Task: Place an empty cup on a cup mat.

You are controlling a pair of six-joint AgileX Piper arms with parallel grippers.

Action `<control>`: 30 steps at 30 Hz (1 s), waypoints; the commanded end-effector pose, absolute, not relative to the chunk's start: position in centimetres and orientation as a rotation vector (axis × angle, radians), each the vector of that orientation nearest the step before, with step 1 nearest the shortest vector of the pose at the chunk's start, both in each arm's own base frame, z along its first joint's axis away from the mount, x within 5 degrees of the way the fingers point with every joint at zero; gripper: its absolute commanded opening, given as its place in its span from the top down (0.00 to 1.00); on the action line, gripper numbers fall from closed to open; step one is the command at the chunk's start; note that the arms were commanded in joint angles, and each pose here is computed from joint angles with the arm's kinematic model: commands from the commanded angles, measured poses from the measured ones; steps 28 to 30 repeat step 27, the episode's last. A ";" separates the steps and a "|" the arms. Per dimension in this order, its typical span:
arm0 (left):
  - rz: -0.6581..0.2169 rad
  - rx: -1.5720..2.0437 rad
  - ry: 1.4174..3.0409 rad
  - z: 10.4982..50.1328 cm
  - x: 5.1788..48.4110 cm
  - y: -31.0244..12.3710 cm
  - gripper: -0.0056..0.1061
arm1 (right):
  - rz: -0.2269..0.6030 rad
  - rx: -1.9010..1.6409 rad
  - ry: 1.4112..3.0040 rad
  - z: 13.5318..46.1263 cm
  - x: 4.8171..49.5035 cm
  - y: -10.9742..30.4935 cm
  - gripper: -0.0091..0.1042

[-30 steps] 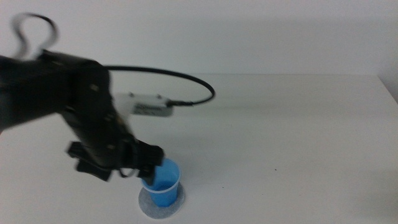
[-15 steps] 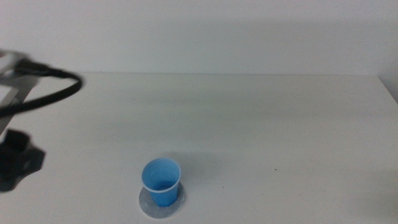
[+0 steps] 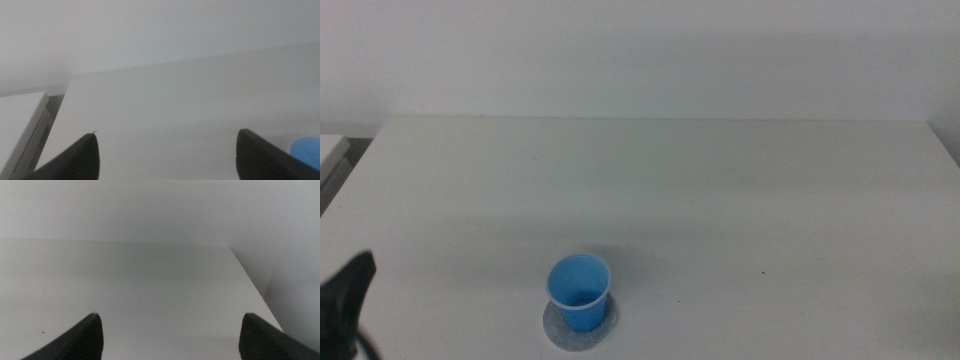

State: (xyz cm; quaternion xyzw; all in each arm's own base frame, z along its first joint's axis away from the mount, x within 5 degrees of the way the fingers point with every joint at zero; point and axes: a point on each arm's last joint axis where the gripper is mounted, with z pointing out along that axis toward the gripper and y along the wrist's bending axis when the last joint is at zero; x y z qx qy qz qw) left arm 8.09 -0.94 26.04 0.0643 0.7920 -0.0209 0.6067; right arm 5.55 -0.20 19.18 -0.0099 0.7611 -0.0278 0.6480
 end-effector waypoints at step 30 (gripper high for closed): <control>-0.057 0.095 1.596 20.3 5.6 -0.6 0.11 | -0.071 -0.032 1.722 19.2 5.5 -0.2 0.10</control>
